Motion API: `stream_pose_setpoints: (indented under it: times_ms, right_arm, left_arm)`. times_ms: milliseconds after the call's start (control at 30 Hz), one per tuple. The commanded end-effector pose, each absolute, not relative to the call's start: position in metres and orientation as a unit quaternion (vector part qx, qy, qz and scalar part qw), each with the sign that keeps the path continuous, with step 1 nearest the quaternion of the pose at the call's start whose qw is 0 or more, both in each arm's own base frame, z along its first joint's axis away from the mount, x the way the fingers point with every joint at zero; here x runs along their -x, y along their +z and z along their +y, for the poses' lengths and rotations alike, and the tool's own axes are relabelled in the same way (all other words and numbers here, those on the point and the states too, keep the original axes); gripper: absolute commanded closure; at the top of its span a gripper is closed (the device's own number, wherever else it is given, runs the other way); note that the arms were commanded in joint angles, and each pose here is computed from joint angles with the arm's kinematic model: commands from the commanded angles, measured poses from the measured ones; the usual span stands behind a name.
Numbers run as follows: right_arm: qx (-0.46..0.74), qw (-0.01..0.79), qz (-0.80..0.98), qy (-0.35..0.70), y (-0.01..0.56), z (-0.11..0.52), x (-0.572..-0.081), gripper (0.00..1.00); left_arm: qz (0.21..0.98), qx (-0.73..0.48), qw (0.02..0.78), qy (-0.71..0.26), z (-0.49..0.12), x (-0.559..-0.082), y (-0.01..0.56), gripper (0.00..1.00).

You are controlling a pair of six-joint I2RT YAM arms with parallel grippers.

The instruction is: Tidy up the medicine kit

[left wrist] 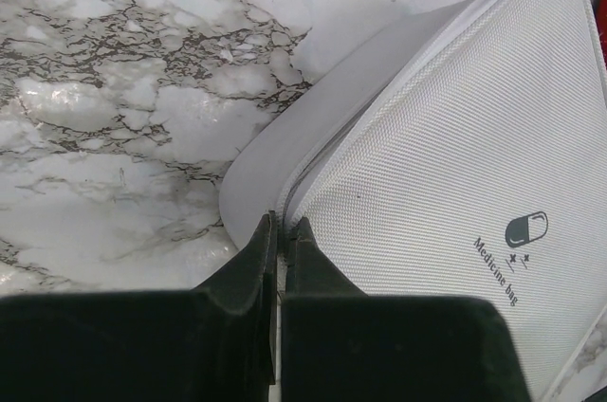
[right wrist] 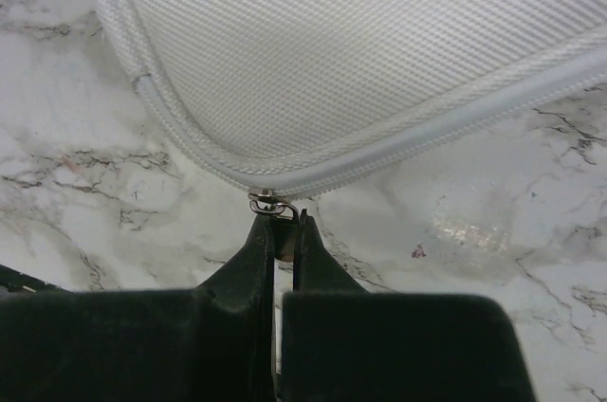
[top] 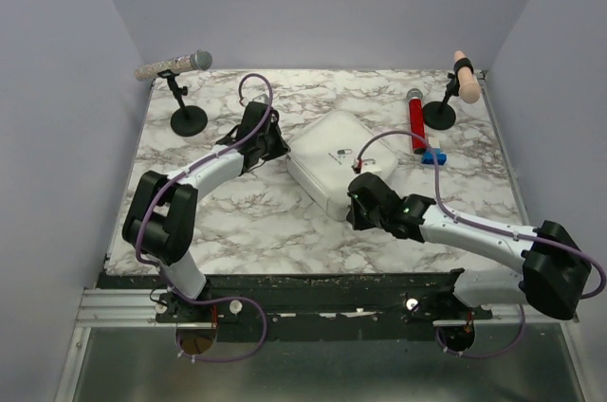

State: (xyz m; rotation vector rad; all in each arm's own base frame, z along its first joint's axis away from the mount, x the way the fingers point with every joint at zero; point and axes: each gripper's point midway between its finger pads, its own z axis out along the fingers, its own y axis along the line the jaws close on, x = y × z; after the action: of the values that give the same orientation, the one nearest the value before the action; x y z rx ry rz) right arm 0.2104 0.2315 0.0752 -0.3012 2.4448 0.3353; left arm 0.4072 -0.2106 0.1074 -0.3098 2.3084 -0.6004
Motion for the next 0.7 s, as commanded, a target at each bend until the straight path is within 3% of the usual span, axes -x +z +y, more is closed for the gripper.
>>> stream_pose_setpoints:
  times_ms: [0,333,600,667]
  right_arm:
    - [0.057,0.305,0.949,0.057,0.06,0.178,-0.204,0.99]
    - [-0.068,0.323,0.941,0.076,0.06,0.141,-0.243,0.99]
    - [-0.014,0.318,0.942,0.107,0.064,0.154,-0.248,0.99]
    - [-0.008,0.318,0.943,0.101,0.065,0.152,-0.248,0.99]
  left_arm:
    - [0.904,0.142,0.381,-0.136,-0.152,-0.429,0.088,1.0]
    - [0.906,0.137,0.376,-0.139,-0.152,-0.431,0.083,1.0]
    - [0.907,0.139,0.367,-0.153,-0.152,-0.436,0.101,0.99]
    - [0.908,0.138,0.362,-0.158,-0.153,-0.435,0.114,0.71]
